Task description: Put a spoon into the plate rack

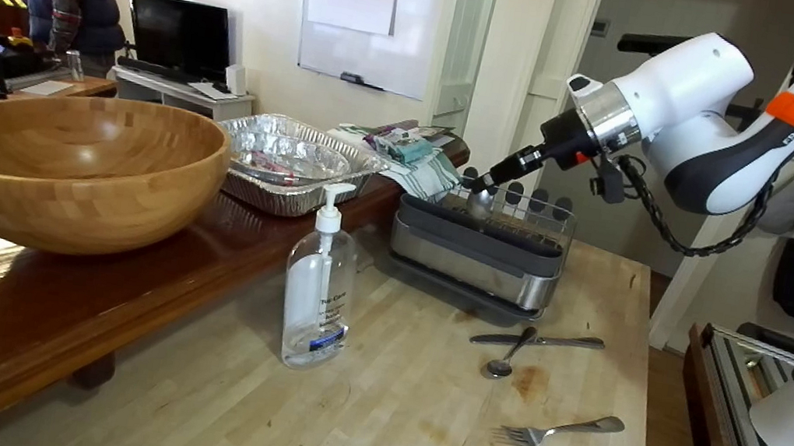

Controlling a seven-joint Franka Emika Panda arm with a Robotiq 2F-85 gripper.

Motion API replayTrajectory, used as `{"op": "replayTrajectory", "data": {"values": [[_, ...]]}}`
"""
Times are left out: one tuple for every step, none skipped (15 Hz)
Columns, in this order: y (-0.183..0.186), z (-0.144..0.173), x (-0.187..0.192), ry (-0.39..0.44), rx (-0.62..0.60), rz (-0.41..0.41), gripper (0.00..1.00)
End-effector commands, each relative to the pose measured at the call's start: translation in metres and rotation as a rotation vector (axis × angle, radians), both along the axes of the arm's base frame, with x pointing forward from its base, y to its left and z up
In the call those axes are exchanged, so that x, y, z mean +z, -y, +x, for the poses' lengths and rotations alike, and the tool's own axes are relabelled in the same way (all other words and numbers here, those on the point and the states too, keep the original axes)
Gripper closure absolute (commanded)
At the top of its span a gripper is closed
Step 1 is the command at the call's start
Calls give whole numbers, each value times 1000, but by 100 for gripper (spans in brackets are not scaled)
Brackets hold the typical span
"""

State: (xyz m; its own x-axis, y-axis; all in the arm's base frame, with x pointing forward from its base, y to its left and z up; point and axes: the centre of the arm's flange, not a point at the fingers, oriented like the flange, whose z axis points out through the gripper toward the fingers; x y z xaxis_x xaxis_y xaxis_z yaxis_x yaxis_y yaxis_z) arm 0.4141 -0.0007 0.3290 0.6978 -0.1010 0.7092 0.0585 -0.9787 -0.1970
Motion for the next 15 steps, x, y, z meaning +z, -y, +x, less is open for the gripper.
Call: {"op": "replayTrajectory", "data": {"values": [[-7,-12,-25,-2,3,13,63],[-8,-12,-25,-3,4,12,56],[-8,-12,-24,-4,5,10,48],[-9,-13,-24,-4,5,8,41],[-10,-13,-23,-4,7,7,34],[-11,-14,-21,-5,8,4,26],[-13,-15,-20,-2,13,1,19],[-16,-15,-17,-4,15,-1,12],[-19,-16,-15,-5,19,-5,4],[-22,-17,-12,-11,20,-6,1],[-25,-17,-10,-19,23,-9,0],[-28,-18,-7,-24,29,-12,0],[-31,-18,-5,-35,41,-8,0],[-35,-19,-3,-48,50,4,0],[-38,-19,-3,-62,67,13,0]]}}
